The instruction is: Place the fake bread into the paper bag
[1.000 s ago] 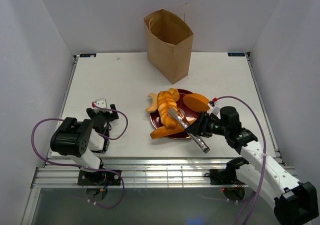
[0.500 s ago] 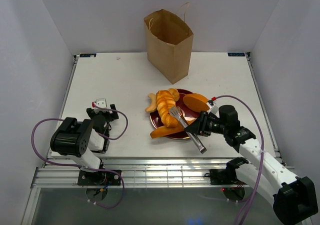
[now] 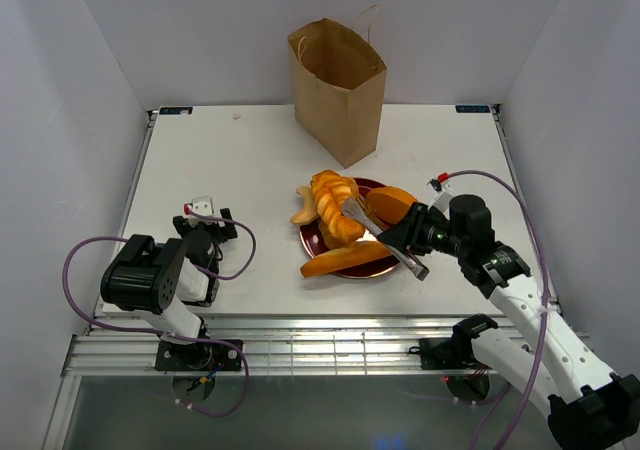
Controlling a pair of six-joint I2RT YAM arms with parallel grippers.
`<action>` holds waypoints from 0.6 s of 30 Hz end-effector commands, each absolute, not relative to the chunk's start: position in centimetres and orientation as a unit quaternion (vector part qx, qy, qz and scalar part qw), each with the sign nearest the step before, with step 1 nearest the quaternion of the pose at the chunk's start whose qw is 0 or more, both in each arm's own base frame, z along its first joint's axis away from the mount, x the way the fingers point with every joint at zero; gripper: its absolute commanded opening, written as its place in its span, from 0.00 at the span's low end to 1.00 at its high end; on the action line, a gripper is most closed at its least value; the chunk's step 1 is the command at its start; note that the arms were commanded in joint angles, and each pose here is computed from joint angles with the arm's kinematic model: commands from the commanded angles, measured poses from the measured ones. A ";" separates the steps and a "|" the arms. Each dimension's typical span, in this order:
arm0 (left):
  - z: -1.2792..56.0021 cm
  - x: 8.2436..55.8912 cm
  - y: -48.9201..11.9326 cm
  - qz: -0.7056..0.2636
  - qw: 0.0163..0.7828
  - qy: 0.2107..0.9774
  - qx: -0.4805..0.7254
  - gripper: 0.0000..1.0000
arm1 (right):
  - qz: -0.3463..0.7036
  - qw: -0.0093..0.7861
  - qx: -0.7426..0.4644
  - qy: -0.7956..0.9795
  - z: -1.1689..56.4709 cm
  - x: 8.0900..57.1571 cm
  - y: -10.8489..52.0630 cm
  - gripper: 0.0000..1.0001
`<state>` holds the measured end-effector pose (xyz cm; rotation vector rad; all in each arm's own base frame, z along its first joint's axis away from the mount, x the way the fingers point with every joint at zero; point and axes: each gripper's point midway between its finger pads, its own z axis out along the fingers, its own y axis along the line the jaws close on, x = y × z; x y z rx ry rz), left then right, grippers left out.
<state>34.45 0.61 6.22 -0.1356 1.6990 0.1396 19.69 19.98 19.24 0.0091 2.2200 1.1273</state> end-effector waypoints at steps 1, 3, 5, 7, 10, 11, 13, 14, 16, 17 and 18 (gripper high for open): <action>9.5 35.4 0.3 0.044 0.702 0.708 -0.070 0.98 | 0.410 0.375 -0.003 0.831 22.2 20.6 19.1 0.10; 9.4 35.4 0.3 0.044 0.701 0.708 -0.070 0.98 | 0.407 0.382 -0.007 0.830 22.6 20.7 18.9 0.08; 9.4 35.4 0.3 0.044 0.701 0.708 -0.070 0.98 | 0.396 0.386 -0.030 0.832 22.7 20.6 18.8 0.08; 9.4 35.4 0.3 0.044 0.702 0.708 -0.070 0.98 | 0.374 0.391 -0.038 0.840 23.2 20.7 18.2 0.08; 9.4 35.4 0.3 0.044 0.701 0.708 -0.070 0.98 | 0.362 0.417 -0.070 0.831 24.9 20.9 17.9 0.08; 9.4 35.4 0.3 0.044 0.701 0.708 -0.070 0.98 | 0.358 0.426 -0.085 0.826 25.5 20.7 17.8 0.08; 9.5 35.4 0.3 0.044 0.702 0.707 -0.070 0.98 | 0.364 0.445 -0.108 0.811 27.3 20.6 18.0 0.08; 9.5 35.4 0.3 0.044 0.702 0.707 -0.070 0.98 | 0.365 0.452 -0.116 0.805 27.9 20.5 18.0 0.08; 9.4 35.4 0.3 0.044 0.701 0.708 -0.070 0.98 | 0.365 0.474 -0.141 0.789 29.6 20.3 18.0 0.08; 9.4 35.4 0.3 0.044 0.701 0.708 -0.070 0.98 | 0.364 0.481 -0.148 0.784 30.1 20.3 18.0 0.08; 9.5 35.4 0.3 0.044 0.702 0.707 -0.070 0.98 | 0.362 0.494 -0.159 0.774 30.8 20.4 18.0 0.08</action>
